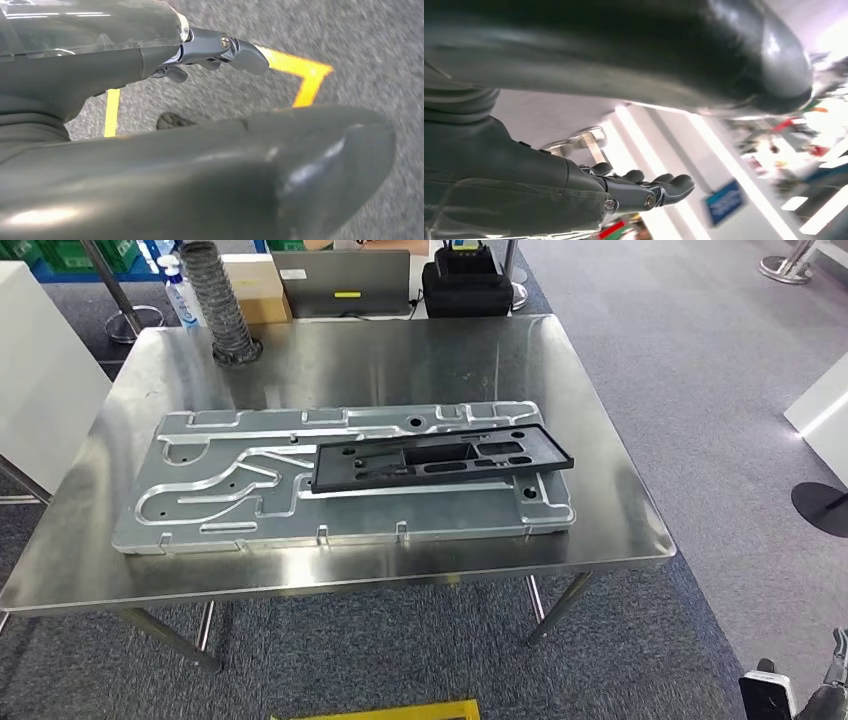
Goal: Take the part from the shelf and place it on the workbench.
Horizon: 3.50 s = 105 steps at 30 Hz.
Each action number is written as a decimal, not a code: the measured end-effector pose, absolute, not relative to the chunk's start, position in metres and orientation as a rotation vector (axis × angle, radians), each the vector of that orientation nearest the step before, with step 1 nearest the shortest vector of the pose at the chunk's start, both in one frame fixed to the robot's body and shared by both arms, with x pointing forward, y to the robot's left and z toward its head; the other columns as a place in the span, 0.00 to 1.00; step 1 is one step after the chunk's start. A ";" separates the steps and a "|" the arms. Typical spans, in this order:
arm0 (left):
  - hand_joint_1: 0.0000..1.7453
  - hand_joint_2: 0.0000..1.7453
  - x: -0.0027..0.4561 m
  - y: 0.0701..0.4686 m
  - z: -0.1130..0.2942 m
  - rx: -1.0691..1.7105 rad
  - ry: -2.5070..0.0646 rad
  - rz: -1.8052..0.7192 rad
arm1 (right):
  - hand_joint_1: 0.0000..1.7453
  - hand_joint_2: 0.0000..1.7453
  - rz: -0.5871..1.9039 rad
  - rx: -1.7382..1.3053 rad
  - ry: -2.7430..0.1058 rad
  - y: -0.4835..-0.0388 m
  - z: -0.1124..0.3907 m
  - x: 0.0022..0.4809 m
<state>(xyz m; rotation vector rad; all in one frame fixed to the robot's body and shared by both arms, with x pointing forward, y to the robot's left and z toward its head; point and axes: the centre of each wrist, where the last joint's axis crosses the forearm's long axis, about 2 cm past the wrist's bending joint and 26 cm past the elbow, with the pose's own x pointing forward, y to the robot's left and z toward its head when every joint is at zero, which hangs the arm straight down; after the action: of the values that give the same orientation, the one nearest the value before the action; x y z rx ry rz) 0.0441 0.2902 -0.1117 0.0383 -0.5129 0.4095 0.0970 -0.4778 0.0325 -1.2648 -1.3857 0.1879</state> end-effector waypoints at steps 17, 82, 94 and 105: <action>0.00 0.00 0.042 0.277 -0.112 -0.011 -0.478 0.376 | 0.00 0.00 0.145 -0.678 -0.303 -0.407 -0.093 0.032; 0.00 0.00 0.045 0.293 -0.112 -0.044 -0.465 0.147 | 0.00 0.00 0.196 -0.025 -0.292 -0.286 -0.111 0.047; 0.00 0.00 0.046 0.298 -0.111 -0.004 -0.417 0.155 | 0.00 0.00 0.030 0.103 -0.315 -0.283 -0.111 0.046; 0.00 0.00 0.047 0.296 -0.111 -0.007 -0.418 0.149 | 0.00 1.00 -0.041 0.043 -0.255 -0.285 -0.112 0.044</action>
<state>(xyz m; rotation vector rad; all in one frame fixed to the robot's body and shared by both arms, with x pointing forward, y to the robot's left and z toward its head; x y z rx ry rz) 0.0474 0.2961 -0.1113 -0.0068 -0.4183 0.1490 0.0444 -0.2850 -0.1115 0.0433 -0.2551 -0.0412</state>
